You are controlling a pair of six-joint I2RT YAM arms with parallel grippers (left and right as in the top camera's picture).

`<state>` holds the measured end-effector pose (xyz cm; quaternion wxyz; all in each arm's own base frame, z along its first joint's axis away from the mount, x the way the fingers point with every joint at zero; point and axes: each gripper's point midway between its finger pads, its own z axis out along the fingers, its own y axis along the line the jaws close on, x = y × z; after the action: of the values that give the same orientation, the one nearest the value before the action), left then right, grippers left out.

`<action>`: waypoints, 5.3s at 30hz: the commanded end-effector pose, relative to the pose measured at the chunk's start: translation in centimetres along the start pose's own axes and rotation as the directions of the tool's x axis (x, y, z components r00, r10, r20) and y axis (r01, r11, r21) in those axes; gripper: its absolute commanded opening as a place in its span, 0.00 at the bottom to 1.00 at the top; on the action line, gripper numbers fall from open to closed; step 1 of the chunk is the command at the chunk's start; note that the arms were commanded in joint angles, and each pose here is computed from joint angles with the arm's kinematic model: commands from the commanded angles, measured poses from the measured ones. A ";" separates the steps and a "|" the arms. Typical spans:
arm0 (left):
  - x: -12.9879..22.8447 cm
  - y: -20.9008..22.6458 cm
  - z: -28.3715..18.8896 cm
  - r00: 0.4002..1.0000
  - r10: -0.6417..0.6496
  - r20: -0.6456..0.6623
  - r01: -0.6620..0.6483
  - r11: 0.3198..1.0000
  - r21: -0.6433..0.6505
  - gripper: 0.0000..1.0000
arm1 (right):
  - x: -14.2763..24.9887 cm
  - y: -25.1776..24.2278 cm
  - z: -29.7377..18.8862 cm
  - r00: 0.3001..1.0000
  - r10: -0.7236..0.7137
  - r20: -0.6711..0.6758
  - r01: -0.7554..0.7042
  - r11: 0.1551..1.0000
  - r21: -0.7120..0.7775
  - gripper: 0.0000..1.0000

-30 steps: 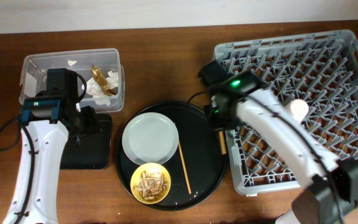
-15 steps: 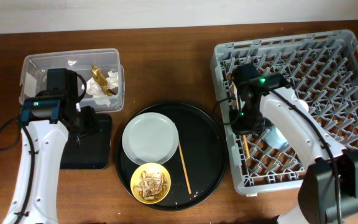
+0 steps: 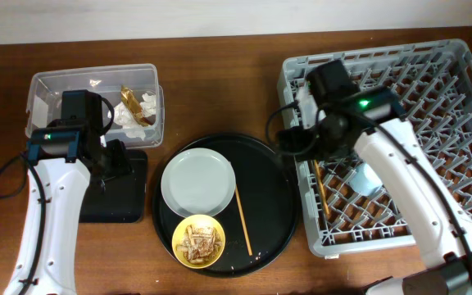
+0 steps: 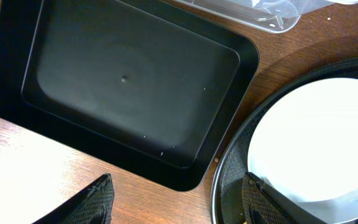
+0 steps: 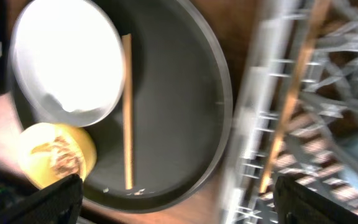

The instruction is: Sort waste into correct bins and load items into the dishwasher rack

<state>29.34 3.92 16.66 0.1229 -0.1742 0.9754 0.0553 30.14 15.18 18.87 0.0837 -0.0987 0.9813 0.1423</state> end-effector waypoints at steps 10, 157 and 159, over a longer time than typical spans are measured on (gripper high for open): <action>-0.1 0.2 -0.4 1.000 -0.019 0.016 0.019 1.000 -0.003 0.65 | 7.0 5.7 12.1 0.969 -0.120 -0.214 0.131 0.991 0.037 0.92; 20.4 -17.0 8.4 0.912 0.358 -0.199 -0.344 0.933 0.105 0.02 | 7.0 -9.1 0.2 0.982 0.183 -0.043 -0.174 0.971 0.165 0.70; 19.6 -16.5 8.6 0.919 0.356 -0.168 -0.350 0.935 0.065 0.00 | 7.0 -9.1 0.2 0.982 0.183 -0.043 -0.174 0.971 0.165 0.70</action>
<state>18.29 -17.68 2.46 -0.0009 -0.0001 0.9999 0.0123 25.32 5.76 14.29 0.0384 -0.0068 0.9968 0.0699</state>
